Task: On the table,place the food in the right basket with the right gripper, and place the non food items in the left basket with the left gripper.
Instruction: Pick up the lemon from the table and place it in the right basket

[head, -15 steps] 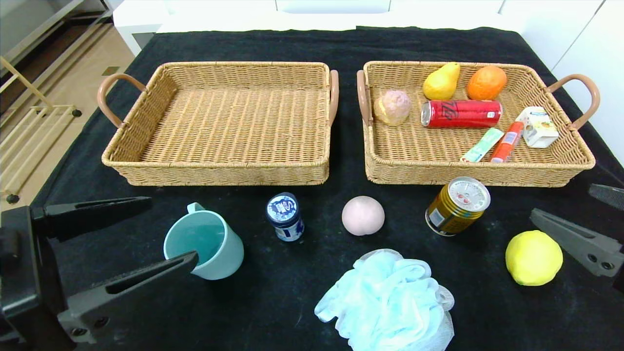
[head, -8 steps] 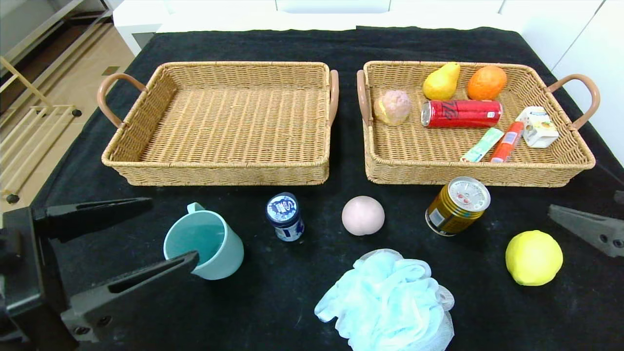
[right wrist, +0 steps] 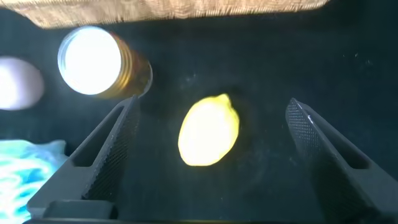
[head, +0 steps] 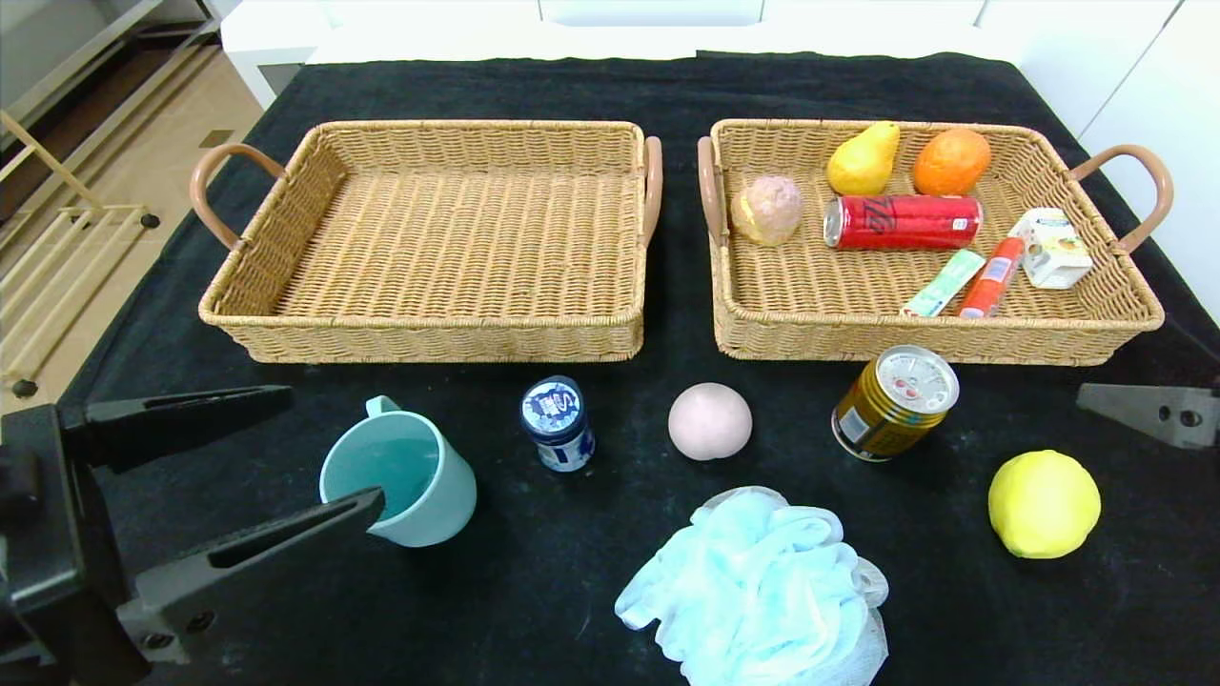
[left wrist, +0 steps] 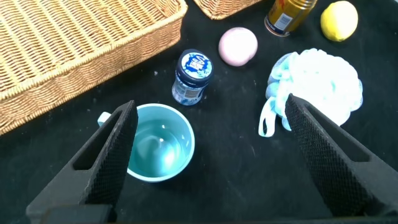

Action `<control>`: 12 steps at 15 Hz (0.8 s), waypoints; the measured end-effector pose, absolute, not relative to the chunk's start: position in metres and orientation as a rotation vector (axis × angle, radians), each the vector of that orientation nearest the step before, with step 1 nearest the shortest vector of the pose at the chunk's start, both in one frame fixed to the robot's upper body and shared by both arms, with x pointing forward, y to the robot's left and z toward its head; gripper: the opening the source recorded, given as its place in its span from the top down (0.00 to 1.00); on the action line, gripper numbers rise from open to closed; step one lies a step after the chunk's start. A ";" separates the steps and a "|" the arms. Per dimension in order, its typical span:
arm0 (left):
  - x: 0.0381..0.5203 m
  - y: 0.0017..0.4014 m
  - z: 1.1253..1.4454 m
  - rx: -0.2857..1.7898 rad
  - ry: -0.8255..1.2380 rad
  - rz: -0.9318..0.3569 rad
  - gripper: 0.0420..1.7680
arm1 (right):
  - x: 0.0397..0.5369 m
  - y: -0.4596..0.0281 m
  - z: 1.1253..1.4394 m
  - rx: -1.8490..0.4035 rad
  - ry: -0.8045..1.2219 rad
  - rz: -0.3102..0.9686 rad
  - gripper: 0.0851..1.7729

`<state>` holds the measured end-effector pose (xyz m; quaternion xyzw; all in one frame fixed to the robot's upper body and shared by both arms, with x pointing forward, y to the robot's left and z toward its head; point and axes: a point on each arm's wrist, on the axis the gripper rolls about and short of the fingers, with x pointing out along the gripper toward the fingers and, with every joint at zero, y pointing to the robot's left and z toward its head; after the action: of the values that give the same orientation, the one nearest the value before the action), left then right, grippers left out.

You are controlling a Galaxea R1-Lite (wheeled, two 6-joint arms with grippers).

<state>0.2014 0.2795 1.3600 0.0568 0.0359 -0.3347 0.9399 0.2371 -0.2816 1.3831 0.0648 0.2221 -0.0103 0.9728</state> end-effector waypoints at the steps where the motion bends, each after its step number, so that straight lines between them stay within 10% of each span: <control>1: 0.201 0.280 1.360 0.116 0.073 -0.681 0.03 | 0.239 -0.281 1.380 0.127 0.475 -0.033 0.04; 12: 0.200 0.280 1.360 0.117 0.070 -0.681 0.03 | 0.274 -0.275 1.361 0.296 0.673 -0.147 0.04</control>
<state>0.2004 0.2803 1.3600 0.0573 0.0345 -0.3339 0.9402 0.2739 -0.2755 1.3613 0.1445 0.3286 -0.0720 0.9306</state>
